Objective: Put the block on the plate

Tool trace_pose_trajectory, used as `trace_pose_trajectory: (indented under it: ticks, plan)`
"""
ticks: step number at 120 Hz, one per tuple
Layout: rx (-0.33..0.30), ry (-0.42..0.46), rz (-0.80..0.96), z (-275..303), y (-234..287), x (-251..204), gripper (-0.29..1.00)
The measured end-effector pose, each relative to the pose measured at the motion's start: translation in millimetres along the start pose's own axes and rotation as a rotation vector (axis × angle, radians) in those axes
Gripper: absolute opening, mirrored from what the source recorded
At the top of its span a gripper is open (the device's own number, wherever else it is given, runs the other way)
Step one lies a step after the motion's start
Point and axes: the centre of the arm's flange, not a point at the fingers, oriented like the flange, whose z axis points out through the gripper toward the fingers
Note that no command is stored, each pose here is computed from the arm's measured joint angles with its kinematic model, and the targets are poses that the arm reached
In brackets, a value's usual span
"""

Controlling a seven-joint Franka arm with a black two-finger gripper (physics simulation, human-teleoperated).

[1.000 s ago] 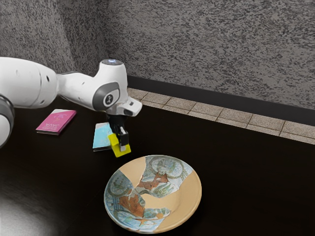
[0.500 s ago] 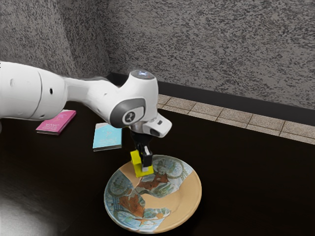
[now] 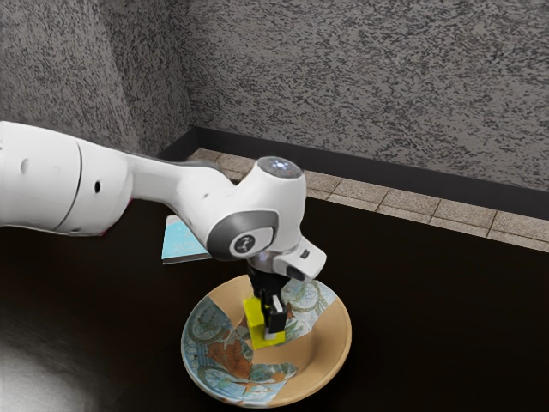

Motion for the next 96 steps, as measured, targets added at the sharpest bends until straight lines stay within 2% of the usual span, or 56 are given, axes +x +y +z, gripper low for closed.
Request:
trace_pose_trajectory:
  ticks: [10,26,45,80,96]
  plan:
    - [0.000,-0.003,-0.017,3,1,0,0.44]
    - [0.015,-0.004,-0.030,2,2,2,0.56]
    - [0.027,0.017,-0.050,-12,0,1,0.64]
    - [0.038,0.072,-0.105,-64,-16,-11,0.69]
    - [0.048,0.105,-0.132,-110,-28,-12,0.69]
